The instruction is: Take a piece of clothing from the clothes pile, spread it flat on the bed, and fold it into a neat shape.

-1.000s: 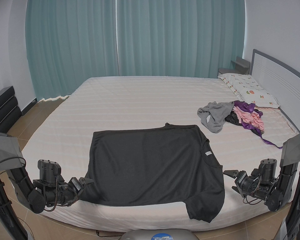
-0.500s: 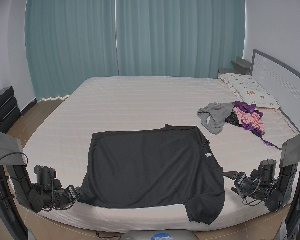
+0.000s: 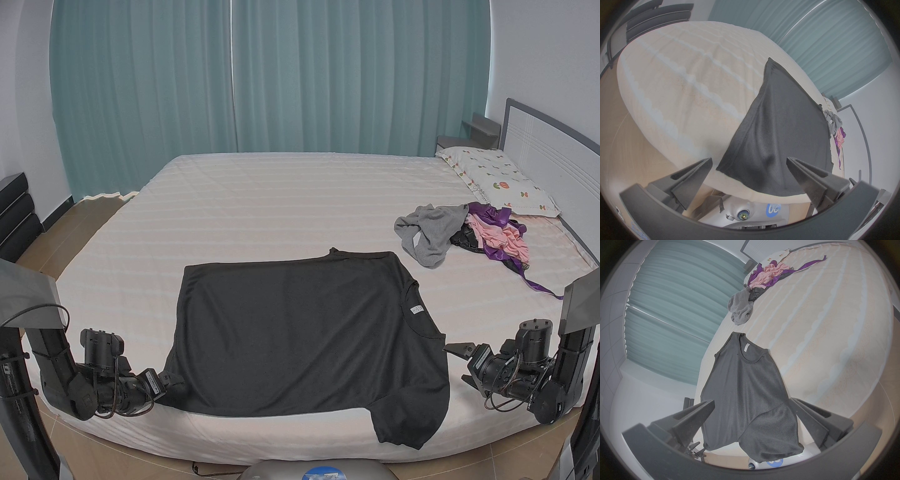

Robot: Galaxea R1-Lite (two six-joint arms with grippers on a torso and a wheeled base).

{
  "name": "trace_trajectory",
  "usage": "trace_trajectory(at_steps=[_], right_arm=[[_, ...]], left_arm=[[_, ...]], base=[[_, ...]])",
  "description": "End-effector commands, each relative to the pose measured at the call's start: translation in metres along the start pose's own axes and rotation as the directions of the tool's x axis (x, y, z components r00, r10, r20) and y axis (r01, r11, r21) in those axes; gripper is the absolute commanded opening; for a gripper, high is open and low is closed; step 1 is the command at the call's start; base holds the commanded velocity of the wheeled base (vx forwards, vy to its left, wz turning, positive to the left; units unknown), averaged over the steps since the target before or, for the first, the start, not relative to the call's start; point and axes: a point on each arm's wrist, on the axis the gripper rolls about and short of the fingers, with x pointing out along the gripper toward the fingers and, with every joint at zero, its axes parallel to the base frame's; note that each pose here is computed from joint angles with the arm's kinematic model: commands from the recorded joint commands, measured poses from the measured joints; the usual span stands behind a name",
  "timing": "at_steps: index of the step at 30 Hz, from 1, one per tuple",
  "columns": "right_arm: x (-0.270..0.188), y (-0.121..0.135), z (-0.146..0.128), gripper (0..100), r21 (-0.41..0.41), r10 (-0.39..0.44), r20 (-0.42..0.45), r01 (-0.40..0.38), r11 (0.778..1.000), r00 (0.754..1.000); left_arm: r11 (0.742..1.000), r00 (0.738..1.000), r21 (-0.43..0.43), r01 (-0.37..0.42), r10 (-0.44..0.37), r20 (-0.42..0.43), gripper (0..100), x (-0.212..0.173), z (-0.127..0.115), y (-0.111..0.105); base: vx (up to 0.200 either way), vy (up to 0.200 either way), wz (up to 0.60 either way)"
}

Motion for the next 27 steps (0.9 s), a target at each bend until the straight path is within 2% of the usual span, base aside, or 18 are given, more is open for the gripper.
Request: trace_trajectory(at_steps=[1, 7, 8, 12, 17, 22, 27], right_arm=[[0.0, 0.0, 0.0, 100, 0.0, -0.002, -0.002, 0.002, 1.0, 1.0], [0.001, 0.0, 0.0, 100, 0.001, -0.001, 0.0, 0.001, 1.0, 1.0], [0.001, 0.0, 0.0, 100, 0.001, -0.001, 0.0, 0.001, 1.0, 1.0], [0.002, -0.002, 0.0, 100, -0.001, -0.008, -0.001, 0.008, 1.0, 1.0], [0.002, -0.002, 0.0, 100, -0.002, -0.006, 0.003, 0.006, 1.0, 1.0], [0.001, -0.006, -0.003, 100, -0.018, -0.014, 0.0, 0.014, 1.0, 1.0], [-0.002, -0.016, -0.011, 100, -0.103, -0.06, -0.039, 0.055, 0.993, 0.997]], left_arm=[[1.0, 1.0, 0.016, -0.014, 0.014, -0.006, 100, 0.01, -0.001, -0.003], [0.999, 0.999, 0.024, -0.04, 0.04, 0.008, 100, 0.016, -0.001, -0.004], [0.999, 0.999, 0.024, -0.039, 0.039, 0.009, 0, 0.015, -0.001, -0.004], [0.999, 0.999, 0.02, -0.051, 0.05, 0.008, 0, 0.015, -0.002, -0.003], [0.994, 0.994, 0.01, -0.106, 0.106, 0.007, 0, 0.009, -0.009, 0.004], [0.994, 0.994, 0.009, -0.112, 0.112, 0.006, 0, 0.005, -0.011, 0.005], [0.993, 0.993, -0.004, -0.114, 0.114, 0.032, 0, -0.005, -0.008, 0.007]], base=[[0.0, 0.0, 0.0], [0.0, 0.0, 0.0], [0.0, 0.0, 0.0], [0.0, 0.0, 0.0], [0.0, 0.0, 0.0], [0.0, 0.0, 0.0], [0.0, 0.0, 0.0]])
